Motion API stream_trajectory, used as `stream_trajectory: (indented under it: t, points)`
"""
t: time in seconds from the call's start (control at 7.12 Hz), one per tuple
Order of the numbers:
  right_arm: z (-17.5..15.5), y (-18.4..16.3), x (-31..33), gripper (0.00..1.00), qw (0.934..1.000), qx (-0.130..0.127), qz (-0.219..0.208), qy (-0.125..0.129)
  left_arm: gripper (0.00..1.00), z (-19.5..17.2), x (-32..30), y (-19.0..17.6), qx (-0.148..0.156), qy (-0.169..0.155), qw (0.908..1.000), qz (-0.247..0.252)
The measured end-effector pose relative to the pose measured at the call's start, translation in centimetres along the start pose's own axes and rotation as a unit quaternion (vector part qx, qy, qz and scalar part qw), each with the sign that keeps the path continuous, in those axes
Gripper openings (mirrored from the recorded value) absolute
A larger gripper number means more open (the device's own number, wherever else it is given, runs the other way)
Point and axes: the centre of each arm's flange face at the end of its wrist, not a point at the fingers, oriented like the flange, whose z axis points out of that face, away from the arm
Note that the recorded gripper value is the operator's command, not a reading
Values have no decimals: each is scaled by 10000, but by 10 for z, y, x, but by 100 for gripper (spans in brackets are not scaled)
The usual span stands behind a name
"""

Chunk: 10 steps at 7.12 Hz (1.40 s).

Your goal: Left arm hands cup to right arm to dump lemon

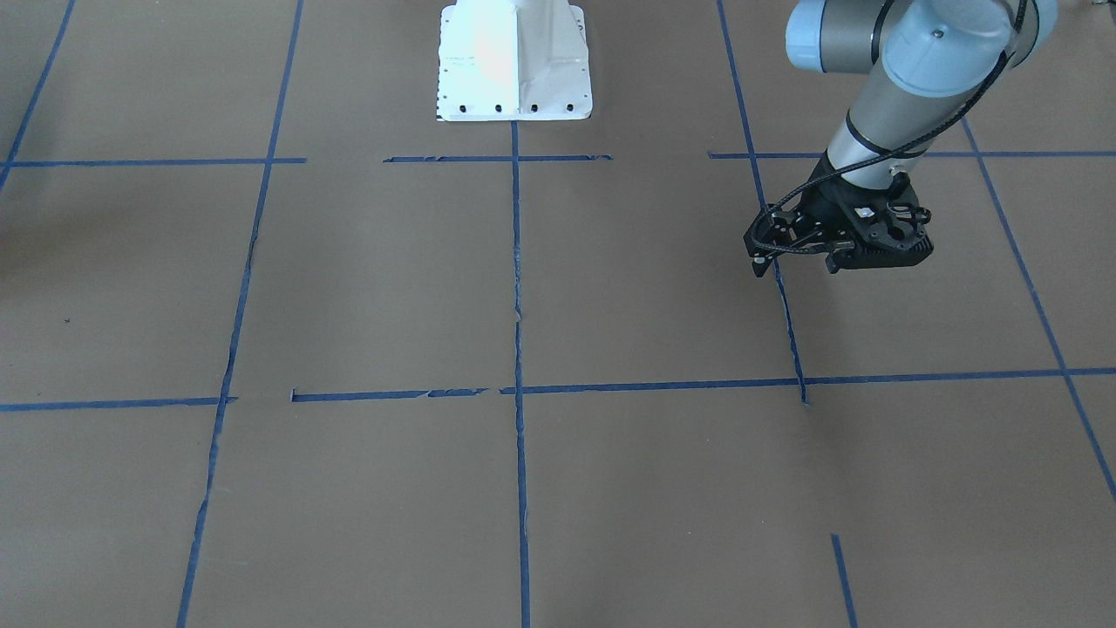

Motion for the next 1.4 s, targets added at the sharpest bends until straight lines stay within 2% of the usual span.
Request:
stream_trajectory:
  t: [0.14,0.42,0.56,0.84,0.98,1.12,1.4]
  points:
    - [-6,-4,-4,6,9988,17,432,-244,100,0,0,0,1,1,10000,1]
    - [-18,-13,-6,6,9911,22,1229,-502,100,0,-1,1,-1,-2,10000,4]
    - [-22,-15,-8,6,9848,-19,1631,-597,100,0,-1,1,-3,-3,10000,5]
    - [-28,-18,-11,6,9677,-69,2401,-768,100,0,-1,1,-7,-3,10000,10]
    - [-29,-19,-12,6,9617,-83,2619,-806,100,1,-1,1,-9,-5,10000,9]
    - [-30,-19,-12,6,9587,-90,2721,-825,100,1,-1,2,-9,-8,10000,8]
    - [-31,-20,-12,6,9559,-96,2813,-839,100,1,-1,2,-3,-7,10000,10]
